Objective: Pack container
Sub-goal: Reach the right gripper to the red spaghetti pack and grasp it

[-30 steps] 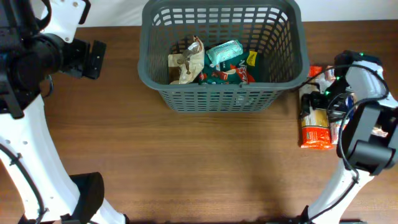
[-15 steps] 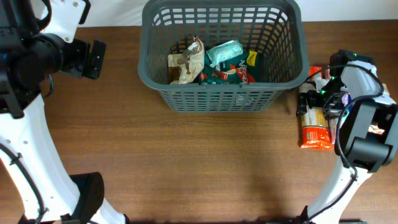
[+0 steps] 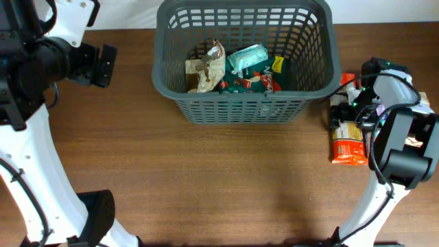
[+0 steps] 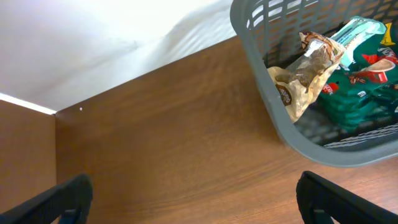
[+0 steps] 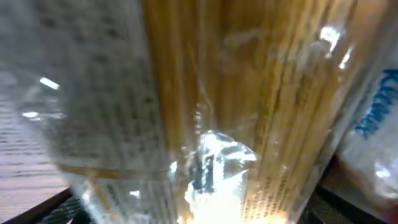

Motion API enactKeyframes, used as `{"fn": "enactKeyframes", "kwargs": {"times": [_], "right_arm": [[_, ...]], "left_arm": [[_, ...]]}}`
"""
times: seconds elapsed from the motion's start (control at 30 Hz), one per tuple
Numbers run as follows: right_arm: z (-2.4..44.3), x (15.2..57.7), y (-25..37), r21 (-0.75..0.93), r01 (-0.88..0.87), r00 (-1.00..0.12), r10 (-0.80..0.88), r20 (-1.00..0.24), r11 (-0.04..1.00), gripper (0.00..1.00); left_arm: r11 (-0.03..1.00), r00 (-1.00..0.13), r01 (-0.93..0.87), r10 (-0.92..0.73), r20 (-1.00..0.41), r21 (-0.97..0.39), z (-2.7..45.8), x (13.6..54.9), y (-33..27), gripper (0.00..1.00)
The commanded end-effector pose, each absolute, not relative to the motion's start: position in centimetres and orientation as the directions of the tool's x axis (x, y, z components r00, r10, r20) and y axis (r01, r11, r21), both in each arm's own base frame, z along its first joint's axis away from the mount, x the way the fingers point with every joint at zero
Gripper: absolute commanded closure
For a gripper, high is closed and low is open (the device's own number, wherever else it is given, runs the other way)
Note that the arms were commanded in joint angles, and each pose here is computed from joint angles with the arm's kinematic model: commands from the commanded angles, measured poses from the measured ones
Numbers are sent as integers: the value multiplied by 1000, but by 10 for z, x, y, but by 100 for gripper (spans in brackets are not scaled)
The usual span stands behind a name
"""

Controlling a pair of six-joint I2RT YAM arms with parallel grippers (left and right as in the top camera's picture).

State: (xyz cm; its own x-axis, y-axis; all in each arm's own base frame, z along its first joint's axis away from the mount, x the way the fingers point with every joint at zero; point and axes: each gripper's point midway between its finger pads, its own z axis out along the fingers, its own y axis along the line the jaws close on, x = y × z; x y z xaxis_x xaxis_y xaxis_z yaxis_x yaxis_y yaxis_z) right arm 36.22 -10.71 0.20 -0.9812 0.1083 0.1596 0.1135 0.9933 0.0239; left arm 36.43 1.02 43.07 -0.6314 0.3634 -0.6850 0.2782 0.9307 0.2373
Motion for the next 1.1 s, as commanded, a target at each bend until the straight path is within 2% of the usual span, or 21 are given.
{"fn": "enactKeyframes", "kwargs": {"times": [0.0, 0.1, 0.2, 0.23, 0.27, 0.43, 0.7, 1.07], "right_arm": [[-13, 348, -117, -24, 172, -963, 173, 206, 985, 9], [-17, 342, -119, -24, 194, -956, 194, 218, 981, 21], [-17, 341, -116, -2, 208, -954, 203, 222, 978, 42], [-17, 341, -113, 15, 211, -954, 203, 222, 977, 53], [-16, 342, -103, 69, 223, -953, 203, 224, 972, 71], [-7, 353, -91, 149, 236, -958, 205, 198, 960, 86], [54, 396, -89, 226, 248, -968, 249, 25, 942, 88], [194, 436, -100, 215, 220, -912, 279, -301, 951, 87]], "left_arm": [[935, -636, 266, 352, -686, 233, 431, 363, 12, 1], [935, -636, 266, 352, -686, 233, 431, 363, 12, 1], [935, -636, 266, 352, -686, 233, 431, 363, 12, 1], [935, -636, 266, 352, -686, 233, 431, 363, 12, 1], [935, -636, 266, 352, -686, 233, 431, 363, 12, 1], [935, -636, 266, 352, -686, 233, 431, 363, 12, 1], [935, -636, 266, 352, -687, 233, 431, 363, 12, 1], [935, -636, 266, 352, -686, 233, 431, 363, 12, 1]]}}
